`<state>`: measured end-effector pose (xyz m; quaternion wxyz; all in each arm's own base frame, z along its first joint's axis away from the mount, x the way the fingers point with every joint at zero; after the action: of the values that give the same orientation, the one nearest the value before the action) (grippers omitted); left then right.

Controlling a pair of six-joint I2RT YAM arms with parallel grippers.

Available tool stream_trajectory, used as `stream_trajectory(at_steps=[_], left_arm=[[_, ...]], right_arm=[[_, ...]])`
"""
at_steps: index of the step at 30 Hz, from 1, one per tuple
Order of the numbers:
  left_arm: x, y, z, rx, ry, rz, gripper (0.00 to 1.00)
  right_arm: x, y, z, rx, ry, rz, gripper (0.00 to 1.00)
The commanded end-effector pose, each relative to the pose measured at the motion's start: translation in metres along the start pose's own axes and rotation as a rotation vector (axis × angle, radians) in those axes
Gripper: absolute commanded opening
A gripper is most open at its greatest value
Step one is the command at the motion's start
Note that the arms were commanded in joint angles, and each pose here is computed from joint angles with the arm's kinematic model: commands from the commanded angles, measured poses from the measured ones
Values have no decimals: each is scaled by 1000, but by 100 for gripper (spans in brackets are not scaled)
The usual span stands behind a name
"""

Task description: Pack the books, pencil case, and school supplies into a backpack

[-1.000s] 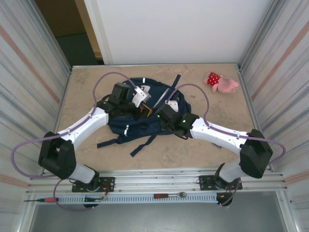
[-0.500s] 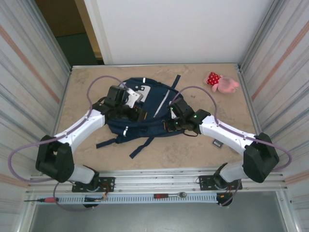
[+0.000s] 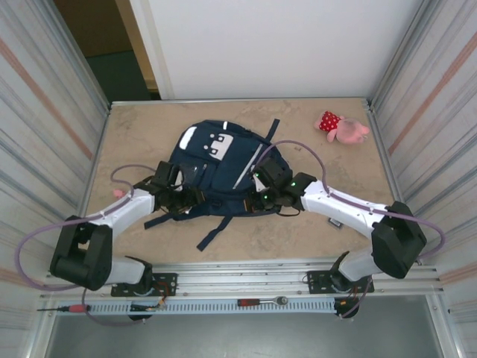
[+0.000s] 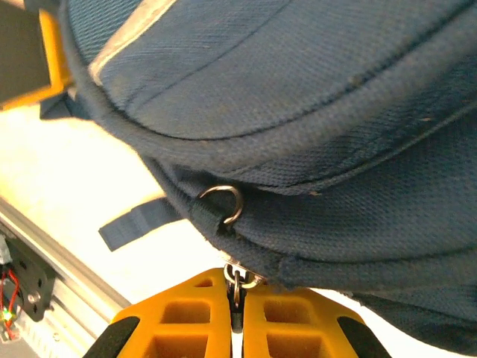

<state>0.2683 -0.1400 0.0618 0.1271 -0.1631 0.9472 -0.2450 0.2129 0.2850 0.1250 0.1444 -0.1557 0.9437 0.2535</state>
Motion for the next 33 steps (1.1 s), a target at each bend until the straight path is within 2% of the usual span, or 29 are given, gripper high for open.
stream_trajectory(at_steps=[1, 5, 8, 12, 16, 19, 22, 25, 33], left_arm=[[-52, -20, 1, 90, -141, -79, 54], [-89, -39, -7, 121, -202, -49, 54], [-97, -50, -20, 139, -225, -40, 55], [-77, -51, -45, 171, -222, -86, 57], [-33, -58, -61, 188, -206, -102, 57], [-1, -65, -51, 210, -160, -149, 55], [16, -77, -37, 230, -150, -181, 48], [22, -90, -22, 233, -153, -169, 46], [15, -110, 13, 278, -153, -210, 48]], right_arm=[[-2, 23, 5, -52, 14, 15, 0], [-11, 44, 12, -90, -2, 9, 0], [-18, 53, 19, -97, -15, 19, 0], [-29, 60, 25, -104, -30, 33, 0], [-31, 64, 32, -114, -12, 23, 0], [-28, 63, 35, -117, 3, 18, 0], [-25, 63, 36, -117, 10, 15, 0], [-23, 63, 36, -115, 12, 10, 0], [-21, 65, 34, -127, 12, -2, 0]])
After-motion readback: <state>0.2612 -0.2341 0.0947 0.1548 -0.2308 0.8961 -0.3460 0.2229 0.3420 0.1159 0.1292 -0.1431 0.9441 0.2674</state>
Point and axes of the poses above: each hand's point on the last joint's axis, 136 mm out from that joint toward the fingers, its own z axis out along the fingers, its own y axis along the line the jaws close on, x = y × z, the point moved 1 cm from there along -z, back along the fingers, and after that the axes turned 2 degrees about -z, right-handed, at the moved point
